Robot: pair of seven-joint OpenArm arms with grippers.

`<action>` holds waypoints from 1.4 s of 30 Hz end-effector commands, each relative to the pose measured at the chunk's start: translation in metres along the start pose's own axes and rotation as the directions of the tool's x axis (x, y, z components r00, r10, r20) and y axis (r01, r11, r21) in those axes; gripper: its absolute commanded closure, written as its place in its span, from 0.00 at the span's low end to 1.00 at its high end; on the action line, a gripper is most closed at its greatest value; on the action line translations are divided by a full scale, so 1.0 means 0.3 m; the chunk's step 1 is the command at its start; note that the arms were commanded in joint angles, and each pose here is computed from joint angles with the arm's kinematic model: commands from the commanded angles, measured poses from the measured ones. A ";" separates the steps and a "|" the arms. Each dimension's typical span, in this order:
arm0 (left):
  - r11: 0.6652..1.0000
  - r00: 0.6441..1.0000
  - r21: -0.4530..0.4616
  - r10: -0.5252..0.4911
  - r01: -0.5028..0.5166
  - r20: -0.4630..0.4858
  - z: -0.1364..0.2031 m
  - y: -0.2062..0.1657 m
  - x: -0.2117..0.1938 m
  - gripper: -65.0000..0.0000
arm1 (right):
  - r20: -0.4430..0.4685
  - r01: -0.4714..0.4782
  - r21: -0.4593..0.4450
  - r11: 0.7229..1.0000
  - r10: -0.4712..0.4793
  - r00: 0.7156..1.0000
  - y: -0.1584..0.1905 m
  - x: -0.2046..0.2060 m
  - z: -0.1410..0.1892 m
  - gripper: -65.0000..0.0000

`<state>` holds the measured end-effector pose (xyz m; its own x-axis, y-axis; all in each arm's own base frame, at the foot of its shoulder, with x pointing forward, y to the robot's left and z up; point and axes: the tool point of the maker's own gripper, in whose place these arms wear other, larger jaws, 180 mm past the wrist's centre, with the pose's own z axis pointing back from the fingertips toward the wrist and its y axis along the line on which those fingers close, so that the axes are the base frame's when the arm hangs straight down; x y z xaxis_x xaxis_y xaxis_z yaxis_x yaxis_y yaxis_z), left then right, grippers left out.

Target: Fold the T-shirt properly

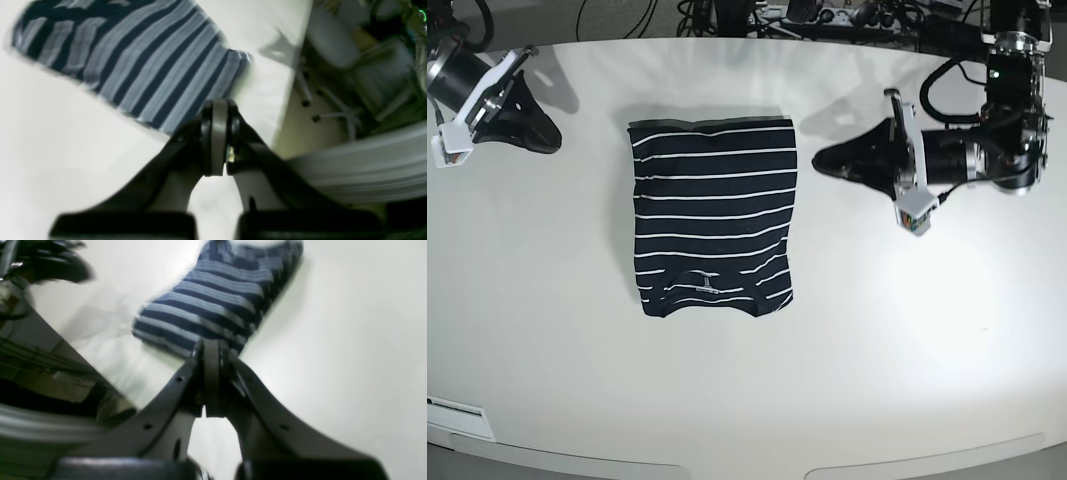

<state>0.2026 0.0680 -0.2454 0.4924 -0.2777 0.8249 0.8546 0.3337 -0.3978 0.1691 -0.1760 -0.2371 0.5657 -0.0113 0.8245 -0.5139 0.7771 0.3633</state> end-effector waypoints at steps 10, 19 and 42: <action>1.000 0.998 -0.021 -0.010 0.008 -0.066 0.074 -0.315 -0.100 1.00 | -0.191 -0.055 -0.030 0.998 0.048 0.980 0.128 -0.089 0.138 1.00; 0.951 0.916 0.008 0.300 -0.309 -0.266 0.161 -0.493 -0.348 1.00 | -0.468 0.104 -0.037 0.994 -0.110 0.877 0.219 -0.311 0.267 1.00; 0.645 0.531 0.432 0.764 -0.631 -0.365 0.184 -0.404 -1.218 1.00 | -0.672 0.234 -0.355 0.905 -0.422 0.609 0.003 -1.097 0.337 1.00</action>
<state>-0.0844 0.1805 -0.4808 0.9754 -0.2204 -0.0019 0.1762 0.7852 -0.5937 -0.0748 -0.2317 -0.4689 0.9936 0.0795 0.0802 -0.1036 0.9246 0.3666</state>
